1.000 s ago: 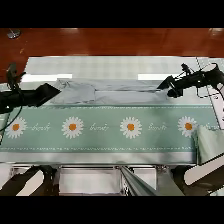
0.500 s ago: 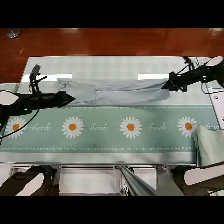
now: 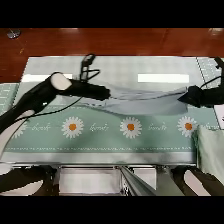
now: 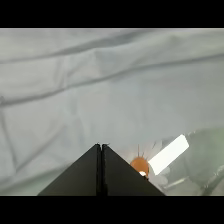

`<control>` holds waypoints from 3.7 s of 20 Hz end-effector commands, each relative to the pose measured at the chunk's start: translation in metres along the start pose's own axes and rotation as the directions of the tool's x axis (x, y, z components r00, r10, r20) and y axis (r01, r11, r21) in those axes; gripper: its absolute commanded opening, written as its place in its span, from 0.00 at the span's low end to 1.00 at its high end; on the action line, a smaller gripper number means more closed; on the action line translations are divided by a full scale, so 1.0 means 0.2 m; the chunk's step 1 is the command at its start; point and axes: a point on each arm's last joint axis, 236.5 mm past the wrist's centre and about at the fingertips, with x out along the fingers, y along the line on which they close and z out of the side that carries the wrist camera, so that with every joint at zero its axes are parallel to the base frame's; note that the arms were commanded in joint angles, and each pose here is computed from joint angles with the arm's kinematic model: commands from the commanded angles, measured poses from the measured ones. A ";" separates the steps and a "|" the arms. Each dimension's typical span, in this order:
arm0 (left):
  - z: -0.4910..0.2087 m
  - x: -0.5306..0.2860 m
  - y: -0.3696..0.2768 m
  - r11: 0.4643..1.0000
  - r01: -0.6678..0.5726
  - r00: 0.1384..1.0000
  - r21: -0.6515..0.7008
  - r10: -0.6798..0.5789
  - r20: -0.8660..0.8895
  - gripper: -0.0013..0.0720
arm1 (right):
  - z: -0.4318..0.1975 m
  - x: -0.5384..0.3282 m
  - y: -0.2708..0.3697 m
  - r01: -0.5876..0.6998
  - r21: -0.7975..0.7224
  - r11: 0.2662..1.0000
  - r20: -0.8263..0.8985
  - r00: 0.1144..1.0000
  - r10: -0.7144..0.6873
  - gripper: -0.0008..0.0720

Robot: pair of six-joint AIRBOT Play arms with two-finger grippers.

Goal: Fold the shirts.

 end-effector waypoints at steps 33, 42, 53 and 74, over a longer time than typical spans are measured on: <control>0.19 -1.61 0.36 0.947 -0.235 0.839 -0.218 0.311 0.447 0.05 | 0.14 0.58 1.28 -0.335 -0.374 0.865 -0.130 0.942 0.308 0.04; -0.46 -1.30 0.40 0.910 -0.182 0.874 -0.372 0.323 0.363 0.05 | -0.03 1.31 1.53 -0.377 -0.364 0.852 -0.339 0.905 0.256 0.04; -0.40 -1.27 0.53 0.888 -0.185 0.846 -0.422 0.362 0.392 0.05 | 0.02 1.33 1.70 -0.511 -0.228 0.829 -0.325 0.842 0.430 0.87; -0.73 -0.84 0.71 0.803 -0.102 0.944 -0.587 0.264 0.198 0.05 | -0.41 0.82 0.11 -0.103 0.421 0.901 0.058 0.995 0.087 0.86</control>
